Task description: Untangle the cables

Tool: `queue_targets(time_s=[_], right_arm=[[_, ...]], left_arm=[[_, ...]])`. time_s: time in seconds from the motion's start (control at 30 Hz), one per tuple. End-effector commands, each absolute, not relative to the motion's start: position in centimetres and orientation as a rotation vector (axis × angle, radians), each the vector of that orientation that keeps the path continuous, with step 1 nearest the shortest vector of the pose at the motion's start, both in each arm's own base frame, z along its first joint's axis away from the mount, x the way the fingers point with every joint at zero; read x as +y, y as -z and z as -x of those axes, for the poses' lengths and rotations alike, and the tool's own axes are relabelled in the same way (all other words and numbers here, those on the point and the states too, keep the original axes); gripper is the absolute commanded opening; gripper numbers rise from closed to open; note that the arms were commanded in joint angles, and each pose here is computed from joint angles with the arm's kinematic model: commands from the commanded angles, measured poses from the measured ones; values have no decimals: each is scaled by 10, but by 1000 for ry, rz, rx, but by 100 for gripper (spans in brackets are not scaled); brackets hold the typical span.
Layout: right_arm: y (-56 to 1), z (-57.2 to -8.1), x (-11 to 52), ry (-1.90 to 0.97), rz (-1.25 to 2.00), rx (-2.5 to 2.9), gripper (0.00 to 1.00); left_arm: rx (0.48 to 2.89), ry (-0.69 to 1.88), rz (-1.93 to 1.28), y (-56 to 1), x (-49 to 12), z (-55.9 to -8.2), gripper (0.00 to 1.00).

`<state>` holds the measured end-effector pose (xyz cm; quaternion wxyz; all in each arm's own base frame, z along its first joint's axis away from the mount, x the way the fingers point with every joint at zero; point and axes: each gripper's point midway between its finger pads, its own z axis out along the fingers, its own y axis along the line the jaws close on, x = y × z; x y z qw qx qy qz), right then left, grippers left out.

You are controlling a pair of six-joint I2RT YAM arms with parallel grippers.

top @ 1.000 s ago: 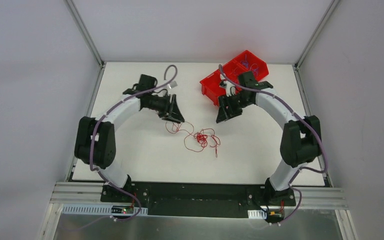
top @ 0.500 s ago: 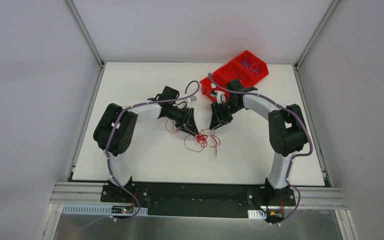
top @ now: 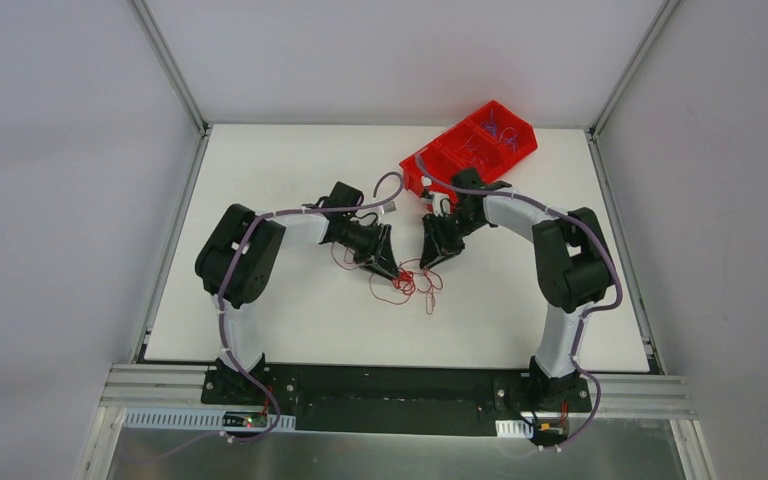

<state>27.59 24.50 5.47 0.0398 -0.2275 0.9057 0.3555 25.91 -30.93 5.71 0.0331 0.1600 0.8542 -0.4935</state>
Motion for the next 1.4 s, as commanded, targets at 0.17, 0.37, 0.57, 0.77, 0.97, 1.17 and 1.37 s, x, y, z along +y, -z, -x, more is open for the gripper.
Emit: queue_targets(time_s=[0.17,0.37,0.57,0.77,0.97,1.17,1.37], right_arm=[[-66,-268,252,-1157,692,2740,30],[-65,-272,251,-1121,678,2742,0],[-63,-274,250,-1101,660,2753,0],[-55,-281,233,-967,645,2778,0],[-48,-301,194,-778,546,2805,0],[-51,-304,170,-690,544,2804,0],[-50,-298,147,-596,565,2797,0]], left_arm=[[2623,1482,-511,-57,-309,-256,32],[2602,1520,-549,-61,-311,-252,17],[2577,1495,-570,-65,-309,-252,0],[2403,1448,-708,-119,-307,-257,0],[2150,1403,-769,-215,-289,-265,0],[1965,1469,-654,-314,-260,-296,0],[1839,1449,-586,-385,-231,-312,0]])
